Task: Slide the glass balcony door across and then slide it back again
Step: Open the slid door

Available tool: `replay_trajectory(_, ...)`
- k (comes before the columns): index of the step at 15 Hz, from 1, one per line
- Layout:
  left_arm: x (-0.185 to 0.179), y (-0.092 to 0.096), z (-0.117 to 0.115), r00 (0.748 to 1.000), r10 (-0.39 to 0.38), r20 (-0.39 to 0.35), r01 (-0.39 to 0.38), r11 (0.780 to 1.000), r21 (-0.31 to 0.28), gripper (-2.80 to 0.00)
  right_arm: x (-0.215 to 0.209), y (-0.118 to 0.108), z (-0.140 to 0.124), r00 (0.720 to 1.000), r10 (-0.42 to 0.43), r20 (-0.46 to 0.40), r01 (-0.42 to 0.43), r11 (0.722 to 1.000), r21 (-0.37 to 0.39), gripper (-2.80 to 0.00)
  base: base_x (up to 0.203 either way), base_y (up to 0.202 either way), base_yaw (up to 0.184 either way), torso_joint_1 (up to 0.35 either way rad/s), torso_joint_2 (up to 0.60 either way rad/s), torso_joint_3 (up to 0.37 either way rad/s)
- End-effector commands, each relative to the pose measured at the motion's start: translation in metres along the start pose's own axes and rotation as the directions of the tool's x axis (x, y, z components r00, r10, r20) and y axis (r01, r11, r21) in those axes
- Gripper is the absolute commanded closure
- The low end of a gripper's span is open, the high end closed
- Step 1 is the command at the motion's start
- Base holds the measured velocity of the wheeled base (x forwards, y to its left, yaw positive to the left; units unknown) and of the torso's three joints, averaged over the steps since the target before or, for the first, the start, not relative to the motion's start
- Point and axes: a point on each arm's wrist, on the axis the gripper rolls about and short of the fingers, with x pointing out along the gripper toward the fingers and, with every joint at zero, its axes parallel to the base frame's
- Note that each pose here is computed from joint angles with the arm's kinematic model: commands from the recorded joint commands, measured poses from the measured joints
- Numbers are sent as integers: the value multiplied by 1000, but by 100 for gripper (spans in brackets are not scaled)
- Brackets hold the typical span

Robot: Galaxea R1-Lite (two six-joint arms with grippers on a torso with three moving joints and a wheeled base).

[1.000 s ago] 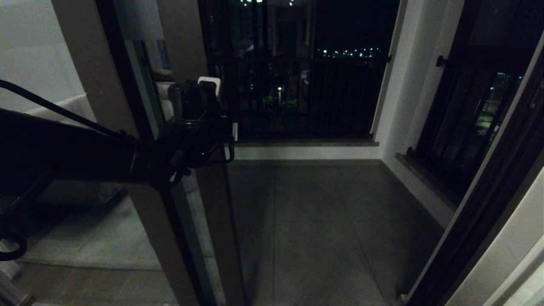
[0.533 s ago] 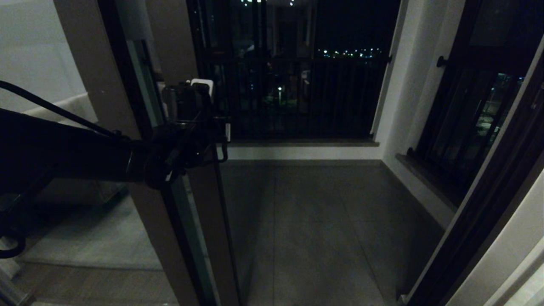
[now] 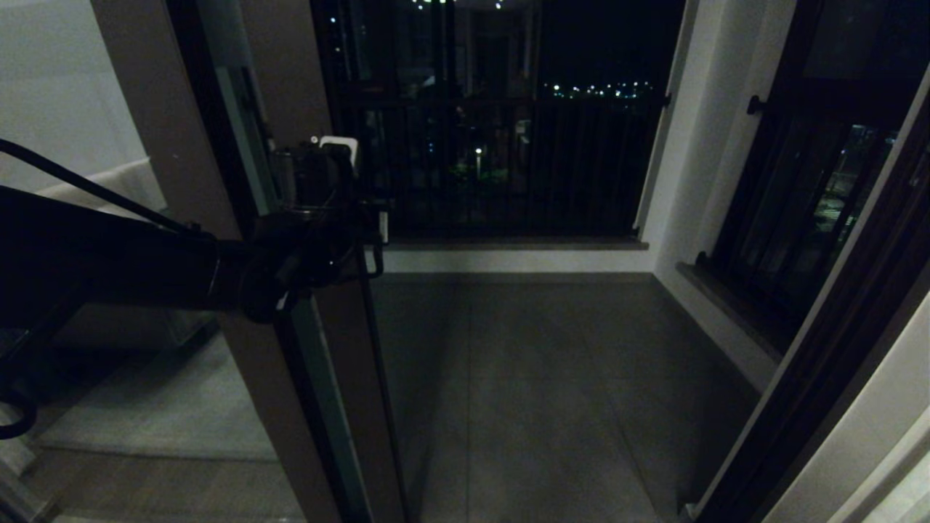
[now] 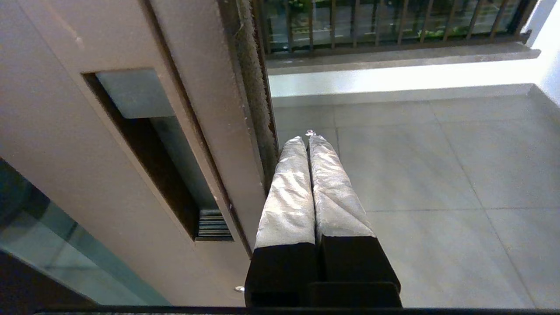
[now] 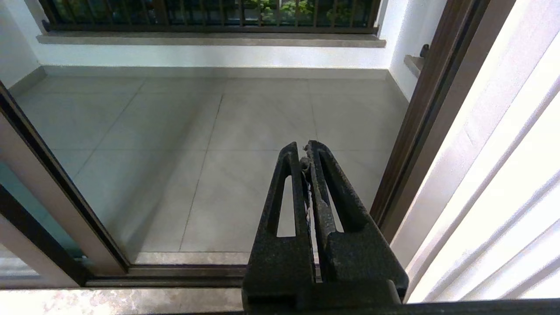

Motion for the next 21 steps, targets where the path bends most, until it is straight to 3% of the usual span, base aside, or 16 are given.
replay_trajectory(1, 1, 6, 0, 1000, 17, 1, -17, 1000, -3, 0, 0, 0, 0, 1000, 1, -2, -1, 1000, -1, 0, 0, 0, 0, 0, 0, 0)
replay_trajectory(21, 3, 22, -6, 998, 49, -24, -49, 999, -6, 0, 0, 0, 0, 1000, 1, -2, -1, 1000, -1, 0, 0, 0, 0, 0, 0, 0)
